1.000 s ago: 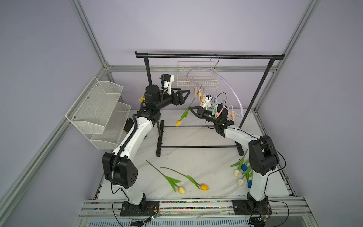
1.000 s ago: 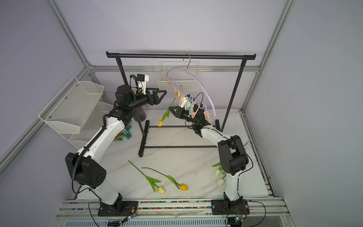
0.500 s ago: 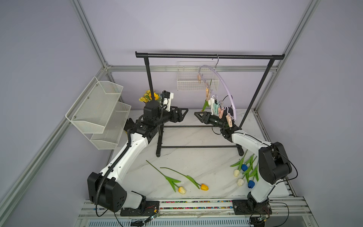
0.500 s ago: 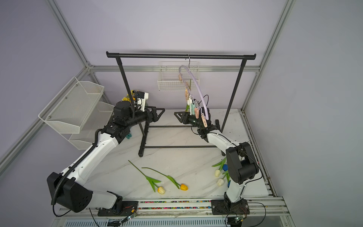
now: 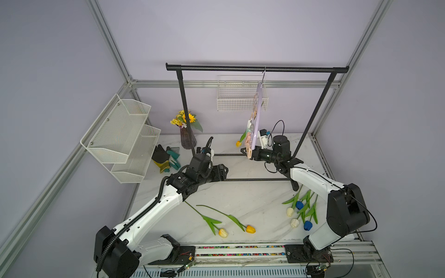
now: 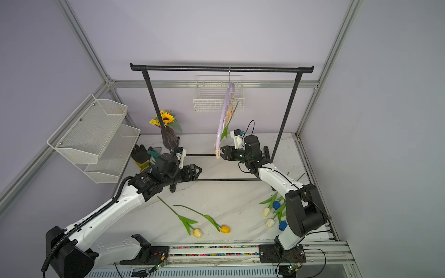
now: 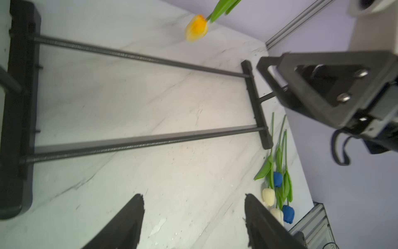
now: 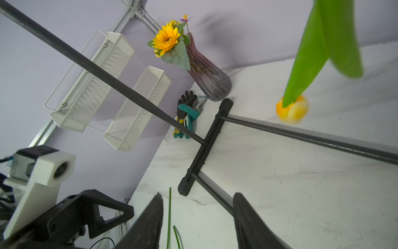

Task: Dry the flowers on a clothes hanger
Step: Pick up the flower at the center of the board, then open the clamp at the hanger.

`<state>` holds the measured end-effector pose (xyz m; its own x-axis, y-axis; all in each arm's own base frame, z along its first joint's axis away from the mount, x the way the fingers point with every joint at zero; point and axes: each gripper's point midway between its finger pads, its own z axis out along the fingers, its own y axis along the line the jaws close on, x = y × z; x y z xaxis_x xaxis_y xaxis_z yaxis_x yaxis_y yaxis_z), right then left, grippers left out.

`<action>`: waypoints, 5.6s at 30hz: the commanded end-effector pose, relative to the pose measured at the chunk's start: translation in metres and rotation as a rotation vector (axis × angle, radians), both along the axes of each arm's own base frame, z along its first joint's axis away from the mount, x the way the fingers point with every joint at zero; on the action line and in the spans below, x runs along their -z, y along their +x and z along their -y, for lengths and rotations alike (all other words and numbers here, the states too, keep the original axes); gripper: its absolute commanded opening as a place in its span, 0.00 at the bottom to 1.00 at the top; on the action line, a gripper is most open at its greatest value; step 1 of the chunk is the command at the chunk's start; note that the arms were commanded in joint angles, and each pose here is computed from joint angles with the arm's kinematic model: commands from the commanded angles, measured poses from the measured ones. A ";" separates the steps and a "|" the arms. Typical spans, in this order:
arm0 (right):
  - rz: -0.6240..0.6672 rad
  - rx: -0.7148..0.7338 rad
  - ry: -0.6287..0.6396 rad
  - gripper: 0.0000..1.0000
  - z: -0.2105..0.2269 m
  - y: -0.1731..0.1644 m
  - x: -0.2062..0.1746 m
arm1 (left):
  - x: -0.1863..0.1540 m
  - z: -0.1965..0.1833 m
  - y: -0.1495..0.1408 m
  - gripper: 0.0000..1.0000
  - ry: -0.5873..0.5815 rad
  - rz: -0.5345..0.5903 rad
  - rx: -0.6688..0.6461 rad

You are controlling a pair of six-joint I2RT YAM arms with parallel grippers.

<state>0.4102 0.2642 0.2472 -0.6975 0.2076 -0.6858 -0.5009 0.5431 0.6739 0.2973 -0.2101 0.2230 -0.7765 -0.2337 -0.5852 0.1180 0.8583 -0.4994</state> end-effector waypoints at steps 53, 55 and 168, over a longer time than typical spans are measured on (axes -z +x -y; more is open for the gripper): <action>-0.139 0.234 -0.145 0.59 0.048 0.009 0.030 | 0.201 0.000 -0.077 0.15 0.449 -0.595 -0.249; -0.143 0.235 -0.147 0.59 0.049 0.009 0.031 | 0.202 0.003 -0.075 0.12 0.430 -0.599 -0.247; 0.123 0.509 -0.217 0.00 0.115 0.033 0.017 | -0.176 0.056 0.126 0.77 -0.136 0.783 0.285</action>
<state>0.4199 0.1845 0.2040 -0.5496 0.2643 -0.7925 -0.3443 0.7927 0.5031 0.4100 -0.2719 0.3763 -0.2660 -0.1909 -0.9449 0.6747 0.6632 -0.3239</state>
